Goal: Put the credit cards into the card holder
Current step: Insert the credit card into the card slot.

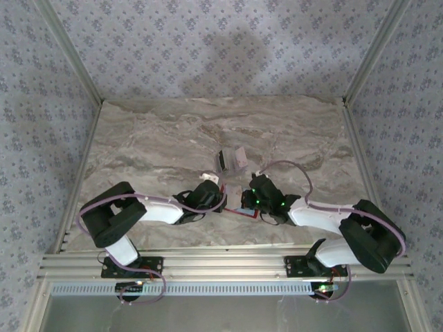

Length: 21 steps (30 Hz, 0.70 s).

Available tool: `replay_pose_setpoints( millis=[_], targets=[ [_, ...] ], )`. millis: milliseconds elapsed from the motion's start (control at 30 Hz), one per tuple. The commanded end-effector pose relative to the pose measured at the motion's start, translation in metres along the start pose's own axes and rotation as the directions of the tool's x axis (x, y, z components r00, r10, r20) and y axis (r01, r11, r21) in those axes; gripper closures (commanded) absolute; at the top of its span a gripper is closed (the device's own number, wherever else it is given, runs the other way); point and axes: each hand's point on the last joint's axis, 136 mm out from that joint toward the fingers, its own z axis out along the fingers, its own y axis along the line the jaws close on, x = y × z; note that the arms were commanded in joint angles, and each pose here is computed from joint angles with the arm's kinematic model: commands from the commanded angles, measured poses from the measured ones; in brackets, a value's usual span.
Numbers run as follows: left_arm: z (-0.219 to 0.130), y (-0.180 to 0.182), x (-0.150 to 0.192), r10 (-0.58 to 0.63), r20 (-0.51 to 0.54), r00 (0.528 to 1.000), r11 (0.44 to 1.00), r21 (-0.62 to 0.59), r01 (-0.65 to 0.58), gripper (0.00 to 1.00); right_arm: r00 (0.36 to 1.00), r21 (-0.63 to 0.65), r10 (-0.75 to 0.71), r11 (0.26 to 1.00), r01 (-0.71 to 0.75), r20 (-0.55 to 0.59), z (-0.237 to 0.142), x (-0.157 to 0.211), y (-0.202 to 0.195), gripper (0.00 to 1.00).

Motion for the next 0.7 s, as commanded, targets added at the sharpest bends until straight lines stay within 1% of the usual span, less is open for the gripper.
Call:
replay_pose_setpoints(
  millis=[0, 300, 533, 667],
  targets=[
    [-0.008, -0.003, 0.06, 0.029, -0.213, 0.977, 0.999, 0.032, -0.022, 0.7, 1.0, 0.022, 0.016, 1.0, -0.016, 0.018, -0.006, 0.003, -0.006, 1.0],
    [-0.024, -0.004, 0.047, 0.04, -0.174, 0.984, 0.999, 0.029, -0.036, 0.75, 1.0, 0.035, -0.009, 0.999, 0.008, 0.008, -0.008, 0.007, -0.008, 1.0],
    [-0.038, -0.003, 0.035, 0.05, -0.142, 0.989, 0.999, 0.016, -0.048, 0.75, 0.999, 0.009, -0.037, 0.999, 0.037, -0.004, -0.008, 0.004, -0.001, 1.0],
    [-0.045, -0.009, 0.025, 0.065, -0.119, 0.991, 0.998, 0.026, -0.062, 0.73, 0.998, -0.02, -0.054, 0.998, 0.054, -0.017, -0.009, 0.005, 0.006, 1.0]
  ],
)
